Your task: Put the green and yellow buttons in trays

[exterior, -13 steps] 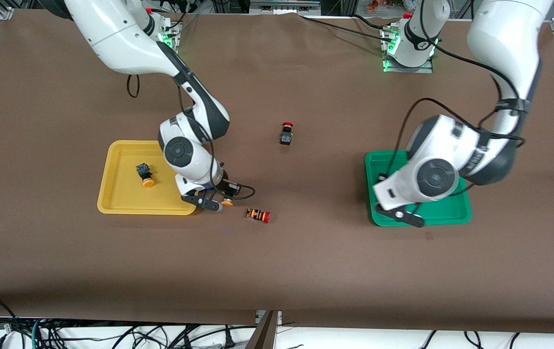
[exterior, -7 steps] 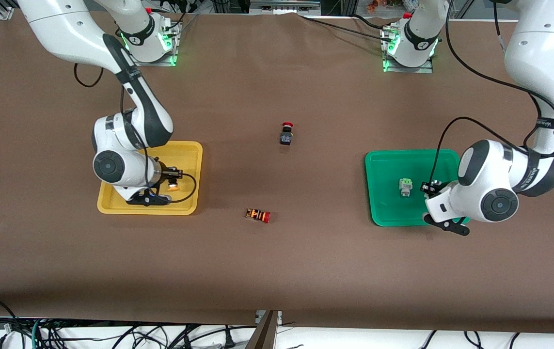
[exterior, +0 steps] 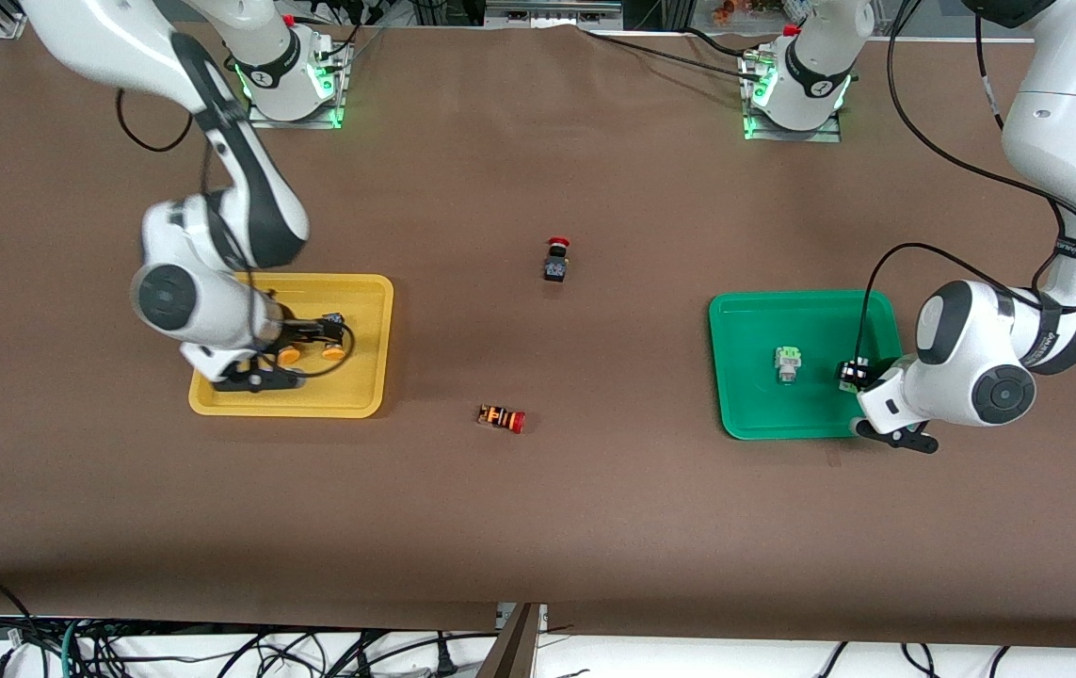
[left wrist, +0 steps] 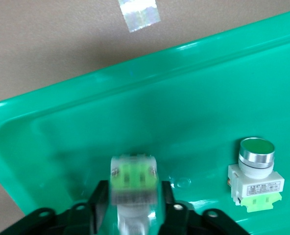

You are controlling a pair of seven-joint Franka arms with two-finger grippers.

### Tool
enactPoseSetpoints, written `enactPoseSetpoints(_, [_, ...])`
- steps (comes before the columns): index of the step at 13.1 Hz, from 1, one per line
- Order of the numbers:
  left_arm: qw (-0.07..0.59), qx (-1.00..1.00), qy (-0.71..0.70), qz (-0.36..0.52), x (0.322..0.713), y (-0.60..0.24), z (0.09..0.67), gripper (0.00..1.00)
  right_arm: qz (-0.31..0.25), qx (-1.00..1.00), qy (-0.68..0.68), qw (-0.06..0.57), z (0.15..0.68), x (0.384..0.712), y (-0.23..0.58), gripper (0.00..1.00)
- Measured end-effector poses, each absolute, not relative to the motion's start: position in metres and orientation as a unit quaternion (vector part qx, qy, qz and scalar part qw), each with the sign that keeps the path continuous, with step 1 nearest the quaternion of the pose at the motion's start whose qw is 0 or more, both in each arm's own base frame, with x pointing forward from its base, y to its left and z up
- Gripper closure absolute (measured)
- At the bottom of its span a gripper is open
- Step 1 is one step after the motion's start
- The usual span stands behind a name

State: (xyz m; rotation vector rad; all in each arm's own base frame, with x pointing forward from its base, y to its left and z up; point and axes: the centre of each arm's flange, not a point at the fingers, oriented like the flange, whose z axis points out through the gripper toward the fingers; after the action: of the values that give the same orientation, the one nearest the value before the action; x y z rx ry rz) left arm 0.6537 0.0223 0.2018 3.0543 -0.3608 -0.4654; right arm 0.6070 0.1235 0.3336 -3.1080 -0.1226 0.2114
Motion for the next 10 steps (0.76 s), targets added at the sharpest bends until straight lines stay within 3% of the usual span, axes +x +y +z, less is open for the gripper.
enactPoseSetpoints(4, [0.004, 0.983, -0.151, -0.106, 0.665, -0.032, 0.303, 0.0, 0.058, -0.998, -0.039, 0.007, 0.513, 0.571, 0.081, 0.0])
enactPoseSetpoints(6, [-0.022, 0.984, -0.147, -0.094, 0.655, -0.056, 0.375, 0.0, 0.057, -0.997, -0.042, 0.004, 0.564, 0.557, 0.08, 0.0])
enactPoseSetpoints(10, [-0.057, 0.994, -0.077, -0.06, 0.622, -0.071, 0.513, 0.0, 0.058, -0.998, -0.023, -0.015, 0.606, 0.556, 0.051, 0.0])
